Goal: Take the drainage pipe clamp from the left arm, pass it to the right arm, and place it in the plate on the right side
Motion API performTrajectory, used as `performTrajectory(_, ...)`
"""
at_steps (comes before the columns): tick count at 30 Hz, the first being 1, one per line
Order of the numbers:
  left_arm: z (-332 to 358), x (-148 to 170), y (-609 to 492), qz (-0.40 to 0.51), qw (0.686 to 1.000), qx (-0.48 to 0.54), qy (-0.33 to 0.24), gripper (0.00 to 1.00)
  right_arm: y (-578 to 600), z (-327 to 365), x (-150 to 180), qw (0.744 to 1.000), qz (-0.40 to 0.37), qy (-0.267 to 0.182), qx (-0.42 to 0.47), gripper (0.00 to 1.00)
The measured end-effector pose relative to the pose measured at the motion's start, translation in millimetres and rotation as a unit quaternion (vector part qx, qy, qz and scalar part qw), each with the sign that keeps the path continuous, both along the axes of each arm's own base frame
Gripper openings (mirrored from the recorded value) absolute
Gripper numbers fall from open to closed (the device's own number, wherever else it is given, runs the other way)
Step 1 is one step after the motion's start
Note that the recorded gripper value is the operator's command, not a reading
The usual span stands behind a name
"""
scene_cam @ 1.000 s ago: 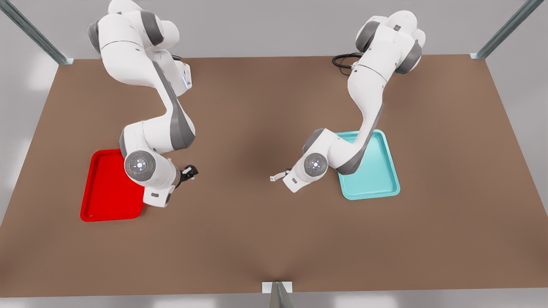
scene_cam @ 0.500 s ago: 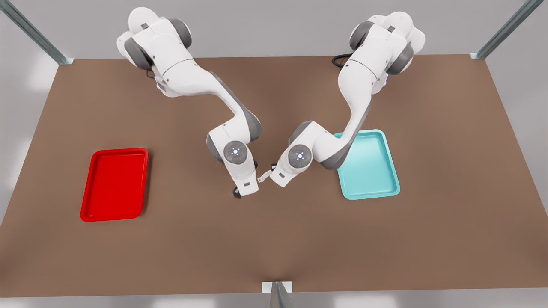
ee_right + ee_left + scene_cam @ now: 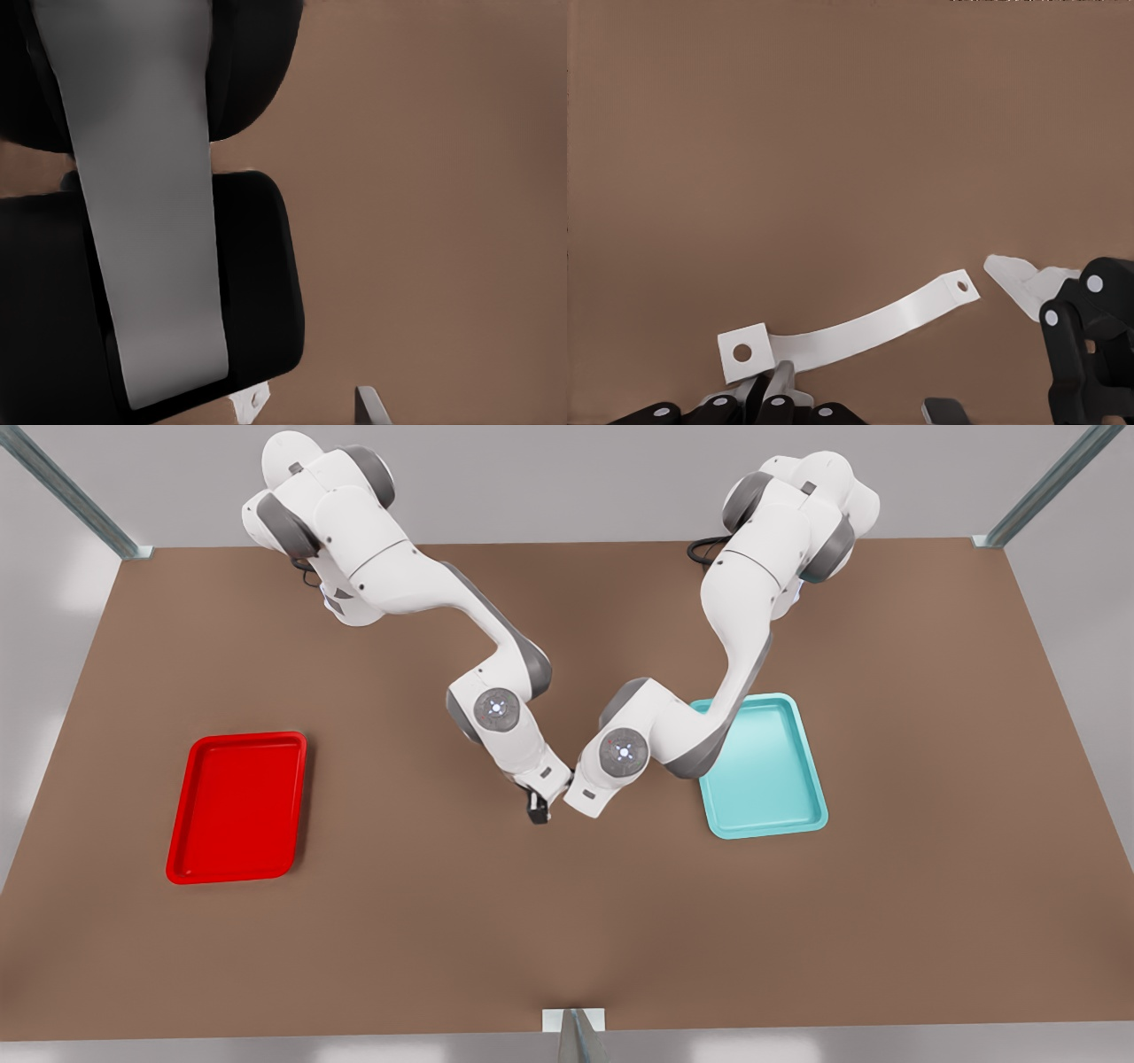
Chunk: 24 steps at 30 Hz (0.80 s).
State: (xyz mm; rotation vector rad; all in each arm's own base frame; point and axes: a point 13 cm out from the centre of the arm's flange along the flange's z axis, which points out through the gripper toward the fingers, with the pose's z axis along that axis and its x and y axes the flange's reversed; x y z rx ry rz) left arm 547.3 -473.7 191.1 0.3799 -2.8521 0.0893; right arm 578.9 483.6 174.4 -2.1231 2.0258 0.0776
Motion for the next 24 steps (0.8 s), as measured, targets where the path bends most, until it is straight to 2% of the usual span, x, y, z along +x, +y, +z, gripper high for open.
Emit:
performTrajectory(6,5,-4,-3,0.010,1.000,0.004,0.002,0.21,6,-21,-14,0.998,0.054,-0.013,-0.001,1.00)
performTrajectory(19,14,10,13,0.041,0.999,0.013,0.005,0.21,40,-46,-23,0.994,0.101,-0.037,0.028,0.98)
performTrajectory(21,12,10,14,0.044,0.999,0.015,0.007,0.21,42,-50,-23,0.993,0.105,-0.039,0.030,0.80)
performTrajectory(22,12,10,15,0.045,0.999,0.016,0.008,0.21,43,-51,-23,0.993,0.107,-0.040,0.031,0.66)
performTrajectory(24,14,10,15,0.047,0.999,0.016,0.008,0.21,45,-51,-22,0.993,0.109,-0.043,0.034,0.44)
